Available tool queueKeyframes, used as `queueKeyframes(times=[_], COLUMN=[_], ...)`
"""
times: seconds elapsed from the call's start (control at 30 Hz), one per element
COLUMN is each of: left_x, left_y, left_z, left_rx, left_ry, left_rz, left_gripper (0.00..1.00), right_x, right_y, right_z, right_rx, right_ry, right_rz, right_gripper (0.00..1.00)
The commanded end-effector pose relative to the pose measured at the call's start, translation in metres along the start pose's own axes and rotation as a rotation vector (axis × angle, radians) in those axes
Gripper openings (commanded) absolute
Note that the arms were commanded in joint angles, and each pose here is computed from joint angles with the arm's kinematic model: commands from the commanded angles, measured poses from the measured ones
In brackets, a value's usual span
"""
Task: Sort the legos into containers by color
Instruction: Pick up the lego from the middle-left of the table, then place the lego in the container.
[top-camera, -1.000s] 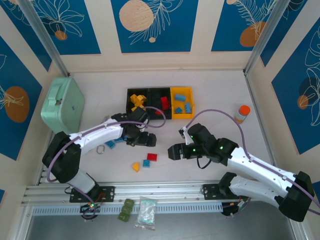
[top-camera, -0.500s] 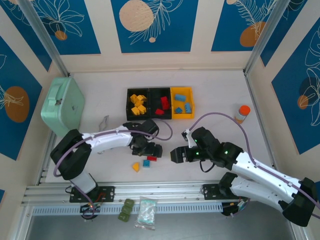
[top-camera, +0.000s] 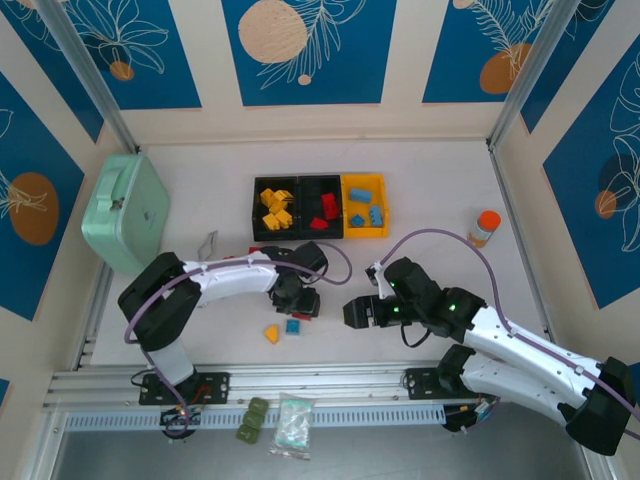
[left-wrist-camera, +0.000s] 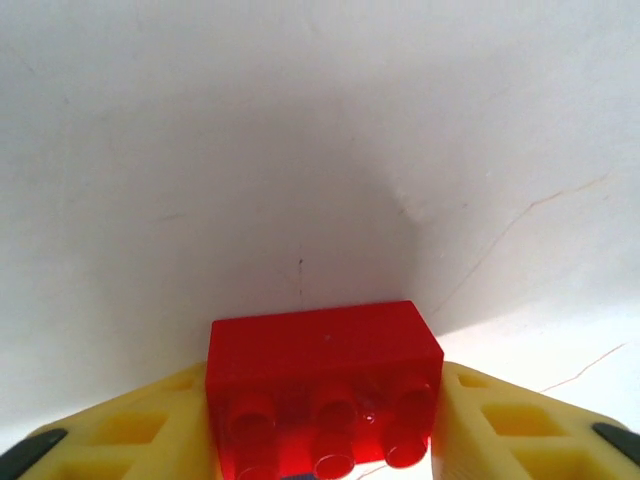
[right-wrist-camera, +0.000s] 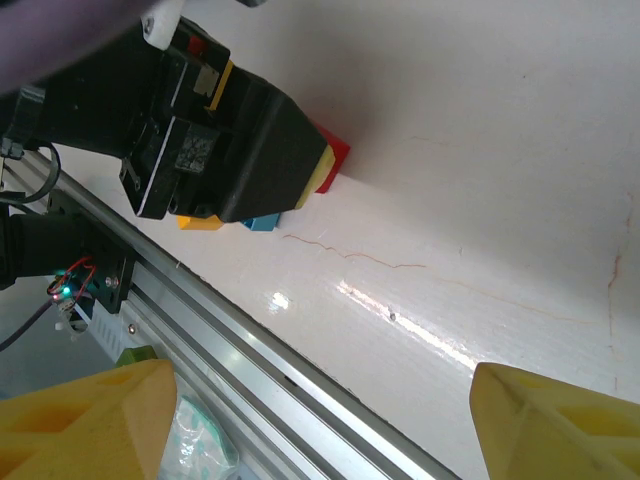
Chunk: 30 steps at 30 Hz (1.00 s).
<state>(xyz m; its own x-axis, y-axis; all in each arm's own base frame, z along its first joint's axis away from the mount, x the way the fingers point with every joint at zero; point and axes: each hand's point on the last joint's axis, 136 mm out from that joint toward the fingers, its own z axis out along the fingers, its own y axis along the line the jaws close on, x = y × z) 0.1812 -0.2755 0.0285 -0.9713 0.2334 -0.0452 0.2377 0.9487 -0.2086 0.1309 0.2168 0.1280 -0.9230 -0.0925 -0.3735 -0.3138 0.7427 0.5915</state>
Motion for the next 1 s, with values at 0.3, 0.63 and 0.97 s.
queueKeyframes(times=[0.3,0.63,0.97], left_x=[-0.058,-0.143,-0.212], left_y=[-0.002,0.003,0.007], left_z=[-0.046,-0.089,-0.102], left_rx=[-0.003,-0.02,-0.038], left_ry=[-0.117,-0.219,-0.287], left_rz=[0.063,0.092,0.082], left_gripper=[0.44,0.43,0.43], right_x=[-0.007,-0.016,-0.05], right_y=[-0.004,-0.011,-0.021], right_z=[-0.011,-0.01,-0.019], right_rx=[0.006,0.028,0.117], right_ry=[-0.059,-0.105,-0.269], right_rz=[0.014,0.055,0.125], right_gripper=[0.77,0.77,0.77])
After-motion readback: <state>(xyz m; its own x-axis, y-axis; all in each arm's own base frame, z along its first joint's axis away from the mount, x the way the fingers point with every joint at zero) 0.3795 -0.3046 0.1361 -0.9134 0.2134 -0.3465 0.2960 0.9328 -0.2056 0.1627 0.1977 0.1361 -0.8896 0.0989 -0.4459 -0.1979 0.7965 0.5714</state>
